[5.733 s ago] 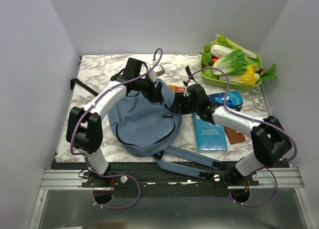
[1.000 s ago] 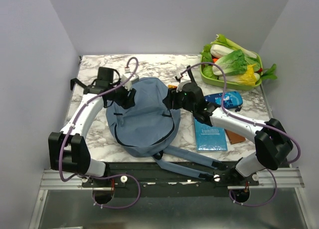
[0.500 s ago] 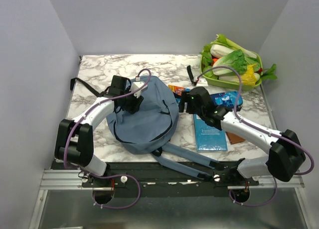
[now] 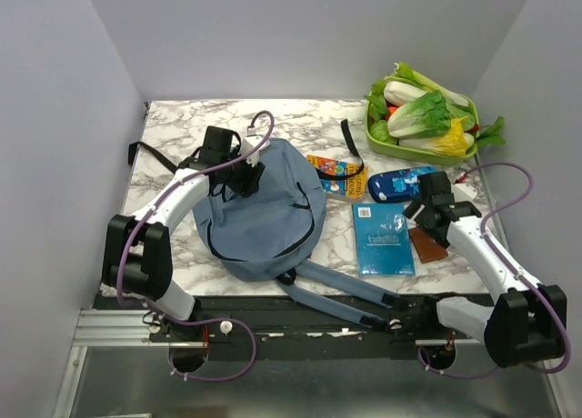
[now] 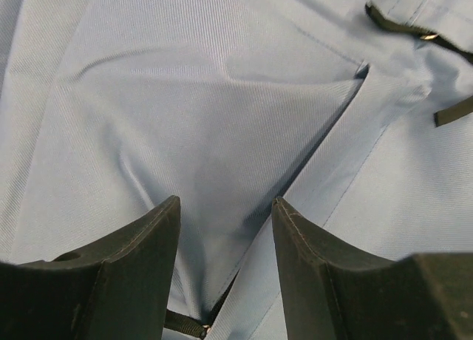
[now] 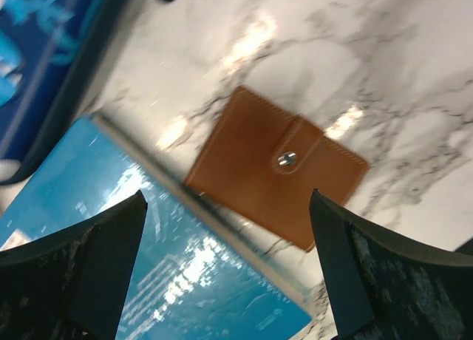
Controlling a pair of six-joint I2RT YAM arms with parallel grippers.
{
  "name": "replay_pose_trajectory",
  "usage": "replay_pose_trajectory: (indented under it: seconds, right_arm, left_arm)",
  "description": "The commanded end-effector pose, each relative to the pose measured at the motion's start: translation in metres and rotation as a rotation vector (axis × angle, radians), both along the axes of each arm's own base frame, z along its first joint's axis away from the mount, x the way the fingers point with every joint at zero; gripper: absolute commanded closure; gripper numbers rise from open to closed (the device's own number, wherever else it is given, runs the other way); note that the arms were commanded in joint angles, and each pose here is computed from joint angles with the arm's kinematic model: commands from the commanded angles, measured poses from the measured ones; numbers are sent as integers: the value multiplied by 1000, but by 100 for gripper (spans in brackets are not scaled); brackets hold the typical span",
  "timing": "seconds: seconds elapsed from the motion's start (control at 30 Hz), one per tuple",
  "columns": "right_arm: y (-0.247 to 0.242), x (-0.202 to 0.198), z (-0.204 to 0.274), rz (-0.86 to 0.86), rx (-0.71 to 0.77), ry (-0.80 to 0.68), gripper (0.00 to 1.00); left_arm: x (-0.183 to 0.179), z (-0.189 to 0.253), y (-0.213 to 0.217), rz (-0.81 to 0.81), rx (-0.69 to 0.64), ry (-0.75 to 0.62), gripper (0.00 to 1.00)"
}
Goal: Pack the student bag
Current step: Pick up the personal item from the center of the board.
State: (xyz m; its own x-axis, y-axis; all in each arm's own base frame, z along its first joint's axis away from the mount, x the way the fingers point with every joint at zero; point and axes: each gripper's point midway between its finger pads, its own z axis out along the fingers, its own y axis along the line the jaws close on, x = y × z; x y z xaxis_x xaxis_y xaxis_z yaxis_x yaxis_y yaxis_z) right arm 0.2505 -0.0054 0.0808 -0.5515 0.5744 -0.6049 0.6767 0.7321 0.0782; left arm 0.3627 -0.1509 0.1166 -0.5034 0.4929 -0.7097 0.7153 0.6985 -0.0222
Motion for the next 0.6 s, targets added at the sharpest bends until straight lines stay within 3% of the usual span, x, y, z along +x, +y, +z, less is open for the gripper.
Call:
replay_pose_trajectory:
  seconds: [0.0, 0.3, 0.57]
  right_arm:
    - [-30, -20, -16, -134, 7, 95, 0]
    - [-37, -7, -47, -180, 25, 238, 0]
    - [-33, 19, -40, -179, 51, 197, 0]
  left_arm:
    - [0, 27, -8, 0, -82, 8, 40]
    - [-7, 31, -8, -18, -91, 18, 40]
    - [-12, 29, -9, -54, -88, 37, 40]
